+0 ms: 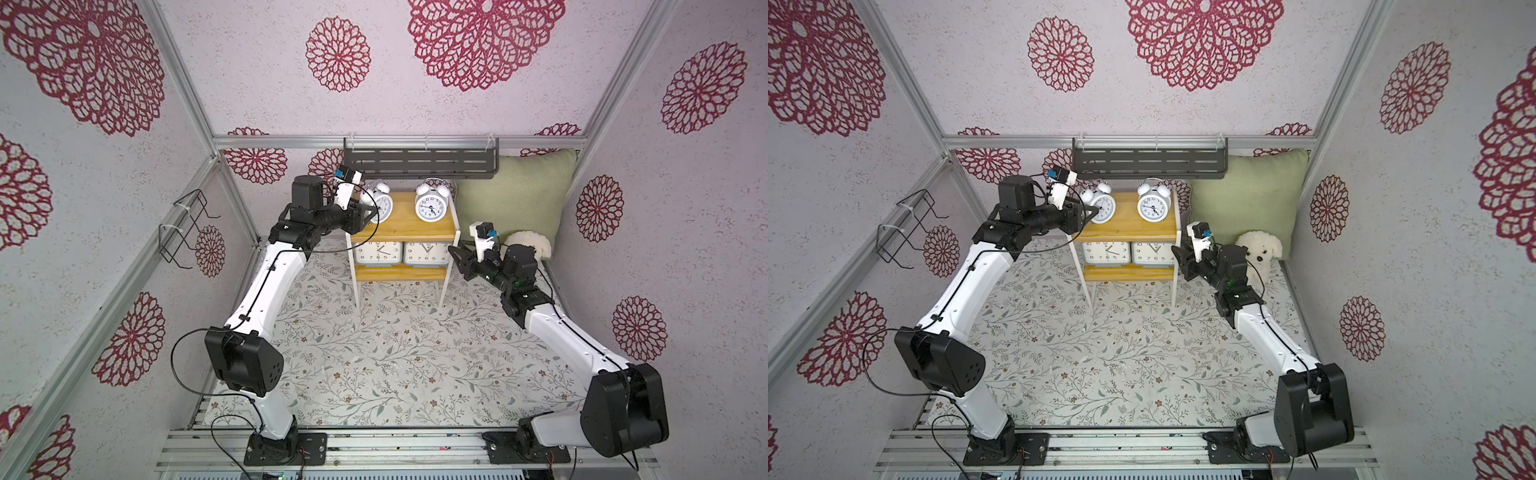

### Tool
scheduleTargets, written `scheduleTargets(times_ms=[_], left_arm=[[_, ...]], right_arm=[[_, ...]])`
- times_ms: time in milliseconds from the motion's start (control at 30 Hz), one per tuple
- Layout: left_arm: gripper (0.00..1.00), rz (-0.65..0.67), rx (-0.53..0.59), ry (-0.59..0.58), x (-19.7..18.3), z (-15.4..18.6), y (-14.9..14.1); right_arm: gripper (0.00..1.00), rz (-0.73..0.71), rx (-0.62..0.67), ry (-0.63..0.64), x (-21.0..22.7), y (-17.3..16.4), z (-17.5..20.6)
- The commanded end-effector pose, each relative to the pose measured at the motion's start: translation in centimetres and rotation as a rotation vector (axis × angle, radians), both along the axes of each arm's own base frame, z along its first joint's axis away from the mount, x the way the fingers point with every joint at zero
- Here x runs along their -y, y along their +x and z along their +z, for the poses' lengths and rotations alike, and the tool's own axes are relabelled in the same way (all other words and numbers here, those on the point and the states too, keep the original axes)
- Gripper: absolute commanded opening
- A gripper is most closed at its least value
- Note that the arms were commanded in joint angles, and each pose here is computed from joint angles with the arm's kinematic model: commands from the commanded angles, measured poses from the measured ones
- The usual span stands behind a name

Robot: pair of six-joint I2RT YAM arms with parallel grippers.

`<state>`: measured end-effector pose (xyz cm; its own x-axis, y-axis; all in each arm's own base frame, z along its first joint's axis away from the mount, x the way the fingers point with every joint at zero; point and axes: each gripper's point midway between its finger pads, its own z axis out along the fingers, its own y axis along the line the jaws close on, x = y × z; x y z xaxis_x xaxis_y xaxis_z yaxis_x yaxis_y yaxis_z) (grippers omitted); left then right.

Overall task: Place the alarm clocks on the shelf by style
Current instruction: Place the alarm on the shelf.

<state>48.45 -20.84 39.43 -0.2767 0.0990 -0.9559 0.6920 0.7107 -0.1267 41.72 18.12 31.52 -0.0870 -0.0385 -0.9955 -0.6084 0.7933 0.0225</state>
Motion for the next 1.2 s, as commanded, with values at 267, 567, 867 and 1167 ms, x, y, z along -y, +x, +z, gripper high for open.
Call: scheduleTargets(times_ms=[267,567,867,1167], left_arm=[[0.40,-0.040,0.083,-0.008,0.4,1.6,0.3],[0.46,-0.015,0.065,-0.021,-0.1,1.2,1.0],[0.69,0.009,0.060,-0.013,-0.3,0.7,1.4],[0.82,0.032,0.076,0.006,-0.7,0.7,1.5]], right_arm=[[0.41,0.019,0.061,0.024,-0.3,0.2,2.7],[0.41,0.018,0.056,0.024,-0.2,0.2,2.5],[0.41,0.015,0.051,0.021,-0.2,0.2,2.4],[0.41,0.017,0.046,0.020,-0.2,0.2,2.2]])
